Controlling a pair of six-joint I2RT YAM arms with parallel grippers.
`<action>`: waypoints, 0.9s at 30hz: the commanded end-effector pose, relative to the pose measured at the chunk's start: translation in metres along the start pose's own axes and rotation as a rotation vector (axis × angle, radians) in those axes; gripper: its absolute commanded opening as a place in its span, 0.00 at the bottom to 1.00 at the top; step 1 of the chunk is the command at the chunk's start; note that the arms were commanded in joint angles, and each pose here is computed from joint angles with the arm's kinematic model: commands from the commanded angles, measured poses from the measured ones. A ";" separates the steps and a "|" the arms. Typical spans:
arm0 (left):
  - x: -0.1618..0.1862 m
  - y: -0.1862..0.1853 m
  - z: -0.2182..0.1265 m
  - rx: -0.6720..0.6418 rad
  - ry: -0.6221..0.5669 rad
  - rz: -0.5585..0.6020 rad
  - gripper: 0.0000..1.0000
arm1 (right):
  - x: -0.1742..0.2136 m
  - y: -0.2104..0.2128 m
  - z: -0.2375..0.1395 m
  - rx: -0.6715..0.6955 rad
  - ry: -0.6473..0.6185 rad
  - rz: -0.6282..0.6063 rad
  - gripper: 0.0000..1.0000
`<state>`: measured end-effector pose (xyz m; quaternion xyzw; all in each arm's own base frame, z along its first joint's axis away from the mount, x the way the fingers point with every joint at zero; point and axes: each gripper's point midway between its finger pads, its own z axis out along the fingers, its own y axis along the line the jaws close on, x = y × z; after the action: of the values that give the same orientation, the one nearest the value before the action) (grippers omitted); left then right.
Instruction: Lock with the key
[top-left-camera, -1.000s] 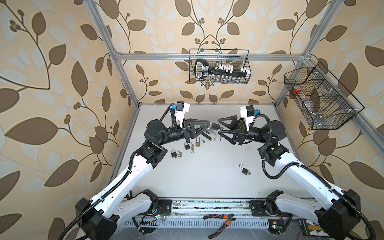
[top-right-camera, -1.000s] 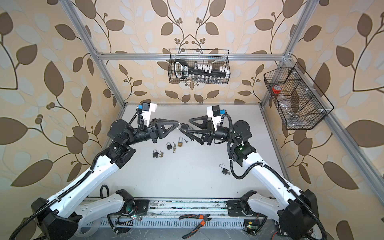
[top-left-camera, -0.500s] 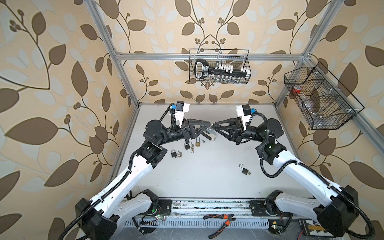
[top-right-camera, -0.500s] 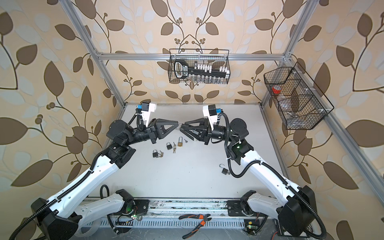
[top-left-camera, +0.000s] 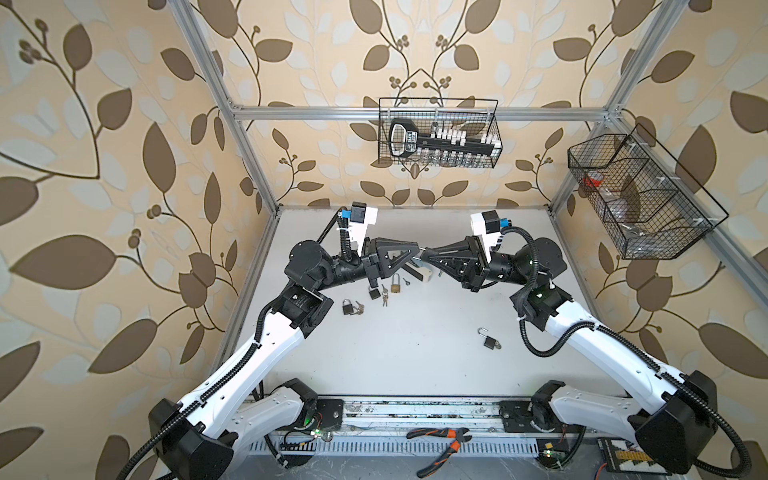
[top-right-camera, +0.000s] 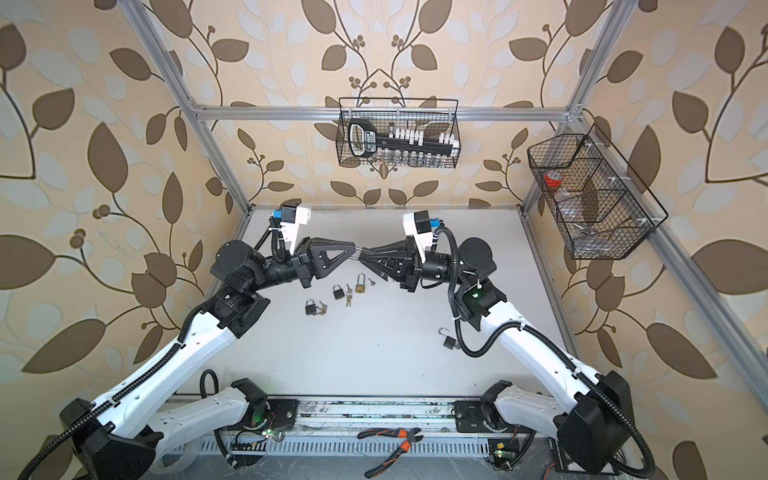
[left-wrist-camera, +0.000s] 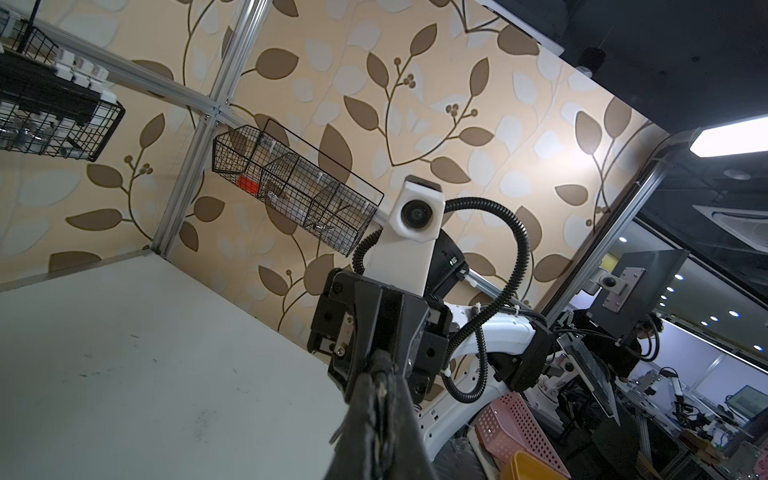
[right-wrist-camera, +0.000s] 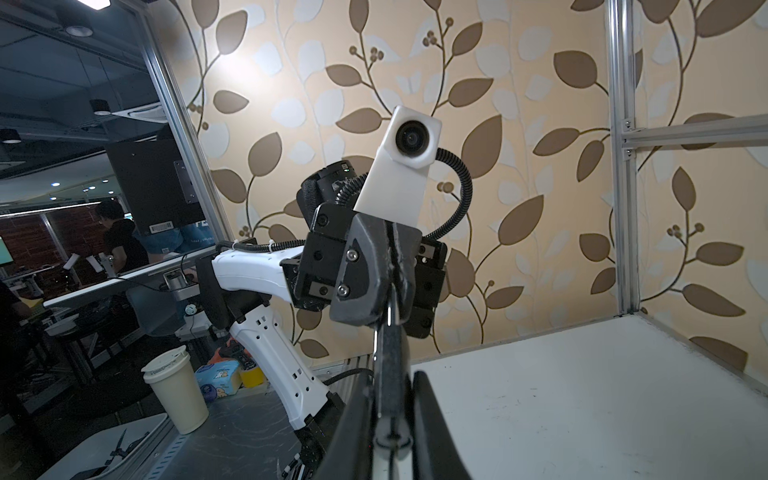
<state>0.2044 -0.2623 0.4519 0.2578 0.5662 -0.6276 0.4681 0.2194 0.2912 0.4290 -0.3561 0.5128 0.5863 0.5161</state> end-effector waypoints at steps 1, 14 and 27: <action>-0.016 -0.032 -0.009 0.064 -0.034 0.169 0.00 | -0.019 0.014 0.003 -0.023 -0.007 0.080 0.00; -0.018 -0.057 -0.013 0.116 0.023 0.292 0.00 | -0.030 0.047 0.012 -0.132 0.004 0.175 0.00; 0.028 -0.042 0.008 0.140 0.150 0.265 0.00 | -0.047 0.053 0.031 -0.157 -0.076 0.170 0.00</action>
<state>0.1725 -0.2574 0.4733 0.3600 0.5144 -0.5662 0.5341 0.1867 0.3080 0.4582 -0.3312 0.5143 0.6673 0.4247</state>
